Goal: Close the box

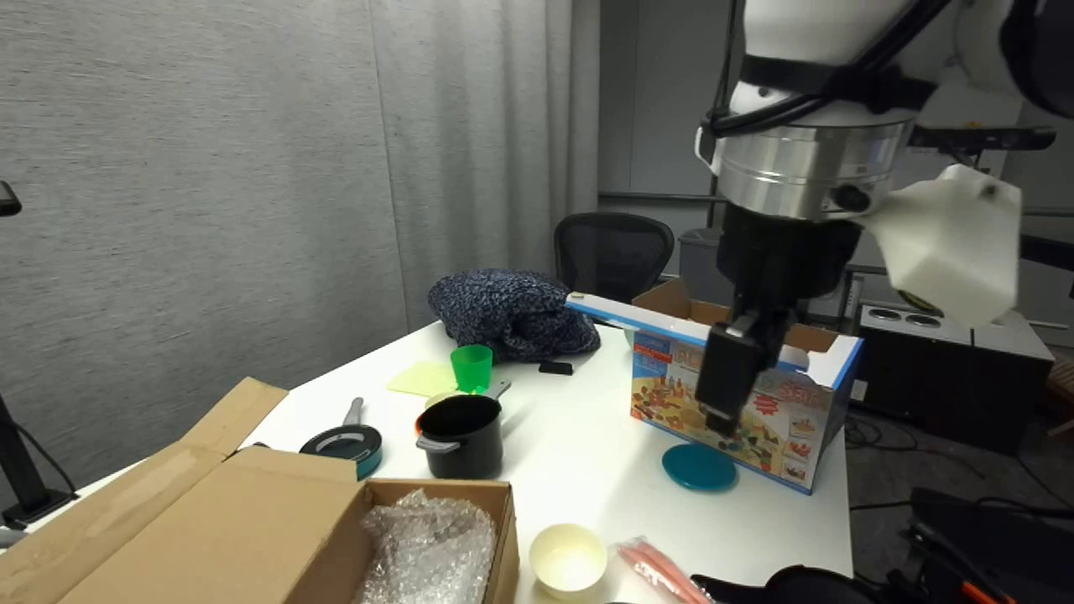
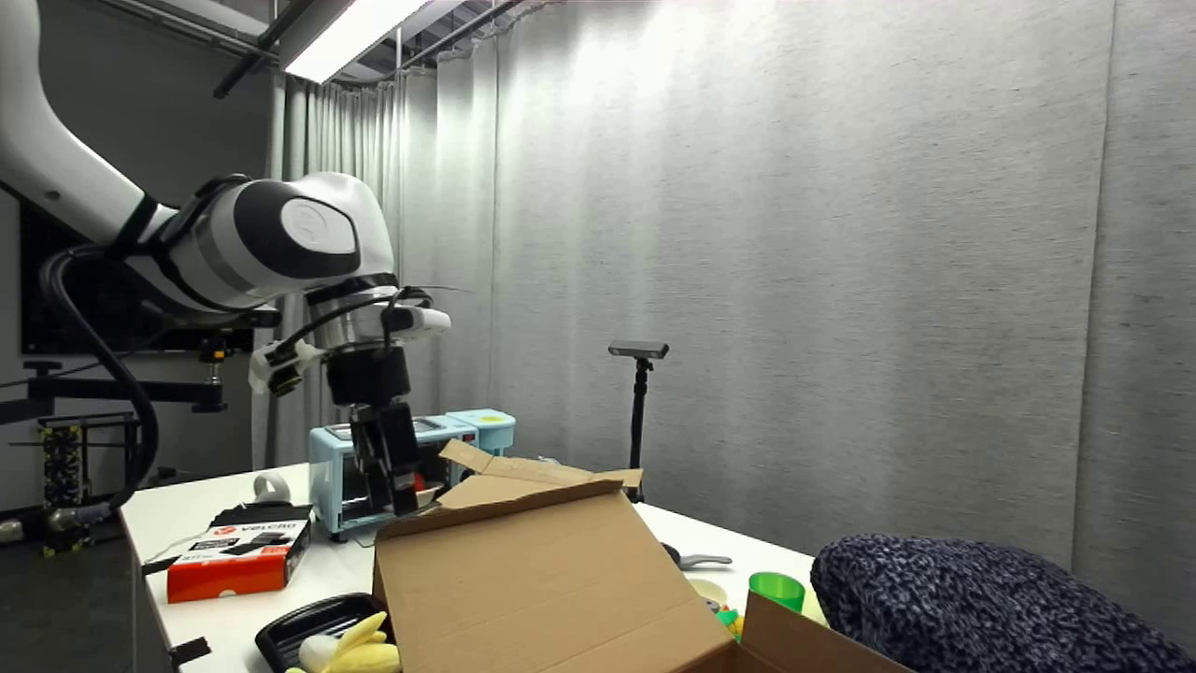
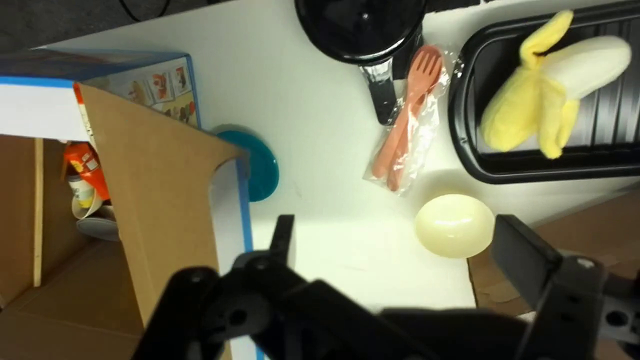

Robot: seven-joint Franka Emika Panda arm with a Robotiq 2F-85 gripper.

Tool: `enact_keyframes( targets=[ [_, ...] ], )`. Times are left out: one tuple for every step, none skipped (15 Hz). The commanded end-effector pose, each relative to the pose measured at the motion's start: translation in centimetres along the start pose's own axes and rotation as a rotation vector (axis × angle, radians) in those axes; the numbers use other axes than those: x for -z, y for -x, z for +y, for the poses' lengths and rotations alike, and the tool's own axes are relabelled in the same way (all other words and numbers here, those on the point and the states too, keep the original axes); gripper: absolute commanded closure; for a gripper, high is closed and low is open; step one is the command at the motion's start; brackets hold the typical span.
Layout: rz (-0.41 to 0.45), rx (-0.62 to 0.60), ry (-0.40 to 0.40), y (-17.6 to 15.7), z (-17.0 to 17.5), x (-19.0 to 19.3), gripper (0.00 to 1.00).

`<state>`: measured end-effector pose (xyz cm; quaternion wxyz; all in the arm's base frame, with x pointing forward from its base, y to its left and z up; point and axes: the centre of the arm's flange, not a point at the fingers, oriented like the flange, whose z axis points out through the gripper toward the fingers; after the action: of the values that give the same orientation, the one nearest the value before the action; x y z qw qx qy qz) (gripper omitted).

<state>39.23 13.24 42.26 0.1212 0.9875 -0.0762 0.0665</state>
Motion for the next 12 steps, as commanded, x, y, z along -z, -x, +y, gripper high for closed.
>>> enact_keyframes(
  targets=[
    [0.001, -0.045, 0.047, -4.4, 1.4, -1.5, 0.0],
    [-0.008, -0.057, 0.075, -5.0, 1.8, -2.0, 0.0],
    [-0.011, -0.061, 0.098, -5.6, 2.1, -2.3, 0.03],
    [-0.011, -0.072, 0.119, -6.0, 2.3, -2.5, 0.27],
    [-0.011, -0.083, 0.135, -6.4, 2.5, -2.7, 0.27],
    [-0.014, -0.093, 0.153, -6.6, 2.6, -2.8, 0.29],
    [-0.015, -0.104, 0.161, -6.8, 2.7, -2.8, 0.35],
    [-0.013, -0.111, 0.166, -6.9, 2.7, -2.8, 0.43],
    [-0.013, -0.122, 0.169, -7.1, 2.6, -2.6, 0.52],
    [-0.01, -0.131, 0.17, -7.3, 2.3, -2.4, 0.14],
    [0.0, -0.131, 0.176, -7.5, 2.0, -2.2, 0.14],
    [0.004, -0.13, 0.186, -7.7, 1.6, -2.0, 0.13]
  ],
)
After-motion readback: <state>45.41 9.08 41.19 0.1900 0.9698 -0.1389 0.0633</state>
